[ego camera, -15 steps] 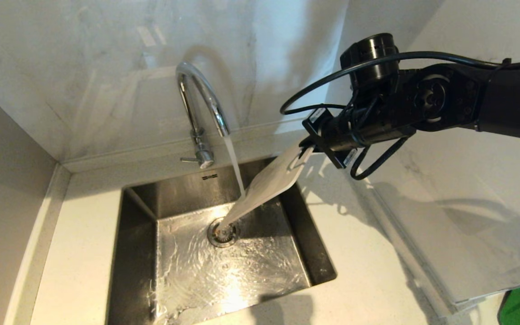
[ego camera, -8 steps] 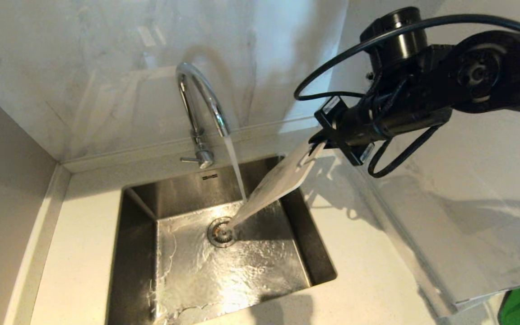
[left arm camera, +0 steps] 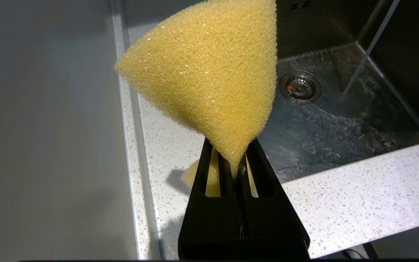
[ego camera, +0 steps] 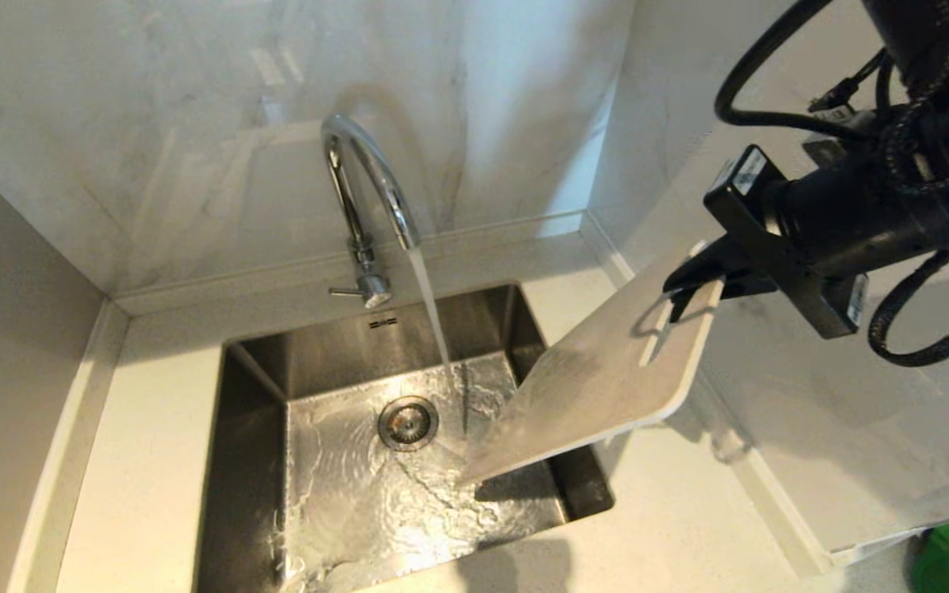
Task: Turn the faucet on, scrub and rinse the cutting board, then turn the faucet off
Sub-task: Scrub the cutting board underwater
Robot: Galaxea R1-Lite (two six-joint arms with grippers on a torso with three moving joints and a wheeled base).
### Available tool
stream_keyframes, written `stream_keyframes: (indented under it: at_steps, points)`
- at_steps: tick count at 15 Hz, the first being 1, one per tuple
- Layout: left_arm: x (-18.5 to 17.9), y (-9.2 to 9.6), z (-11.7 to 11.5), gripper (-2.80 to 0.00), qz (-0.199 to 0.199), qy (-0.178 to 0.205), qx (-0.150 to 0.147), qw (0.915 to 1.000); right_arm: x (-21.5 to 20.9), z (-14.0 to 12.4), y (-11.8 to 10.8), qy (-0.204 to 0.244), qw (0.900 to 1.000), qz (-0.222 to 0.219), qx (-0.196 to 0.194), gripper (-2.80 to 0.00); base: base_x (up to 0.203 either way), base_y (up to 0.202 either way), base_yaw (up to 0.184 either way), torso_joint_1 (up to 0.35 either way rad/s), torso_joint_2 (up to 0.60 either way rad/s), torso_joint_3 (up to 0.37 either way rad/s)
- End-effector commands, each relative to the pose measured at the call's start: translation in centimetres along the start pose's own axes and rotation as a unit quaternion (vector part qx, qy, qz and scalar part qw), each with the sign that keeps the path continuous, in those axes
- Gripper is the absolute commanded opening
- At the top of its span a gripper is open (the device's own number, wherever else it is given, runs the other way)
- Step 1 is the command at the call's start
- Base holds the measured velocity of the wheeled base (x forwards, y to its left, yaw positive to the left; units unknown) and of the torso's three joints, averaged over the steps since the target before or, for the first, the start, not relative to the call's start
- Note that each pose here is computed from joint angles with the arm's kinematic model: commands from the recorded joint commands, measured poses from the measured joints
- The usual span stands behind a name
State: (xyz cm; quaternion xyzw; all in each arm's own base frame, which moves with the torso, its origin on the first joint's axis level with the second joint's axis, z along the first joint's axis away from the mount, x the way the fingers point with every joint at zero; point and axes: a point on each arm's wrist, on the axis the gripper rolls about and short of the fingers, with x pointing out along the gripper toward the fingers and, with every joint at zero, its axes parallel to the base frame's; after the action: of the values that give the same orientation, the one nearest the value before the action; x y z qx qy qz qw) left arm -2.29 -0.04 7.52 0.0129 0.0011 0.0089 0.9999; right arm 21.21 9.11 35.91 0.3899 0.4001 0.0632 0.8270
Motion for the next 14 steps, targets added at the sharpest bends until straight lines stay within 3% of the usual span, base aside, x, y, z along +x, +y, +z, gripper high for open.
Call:
stream_keyframes:
  at_steps: [1, 5, 7, 10, 12, 14]
  points:
    - [0.0, 0.0, 0.0, -2.80, 0.000, -0.002, 0.000, 1.0000, -2.1, -0.6, -0.3, -0.002, 1.000, 0.012, 0.002, -2.80, 0.000, 0.000, 0.000, 0.000, 0.00, 0.000]
    - [-0.1, 0.0, 0.2, -2.80, -0.007, -0.001, 0.005, 1.0000, -1.5, -1.7, 0.8, 0.022, 0.999, 0.032, -0.018, -2.80, 0.000, 0.000, 0.000, 0.000, 0.00, 0.000]
    - [-0.2, 0.0, 0.2, -2.80, -0.007, 0.003, 0.004, 1.0000, -1.5, -2.5, 1.1, 0.061, 0.996, 0.051, -0.041, -2.80, 0.000, 0.000, 0.000, 0.000, 0.00, 0.000]
    - [-0.2, 0.0, 0.2, -2.80, -0.008, 0.004, 0.004, 1.0000, -1.9, -3.0, 0.5, 0.080, 0.989, 0.033, -0.118, -2.80, 0.000, 0.000, 0.000, 0.000, 0.00, 0.000]
    - [-0.2, 0.0, 0.2, -2.80, -0.007, 0.006, 0.002, 1.0000, -2.2, -3.3, -0.1, 0.090, 0.980, 0.013, -0.179, -2.80, 0.000, 0.000, 0.000, 0.000, 0.00, 0.000]
    - [-0.2, 0.0, 0.1, -2.80, -0.007, 0.008, 0.000, 0.9999, -2.6, -3.3, -0.5, 0.064, 0.969, -0.020, -0.236, -2.80, 0.000, 0.000, 0.000, 0.000, 0.00, 0.000]
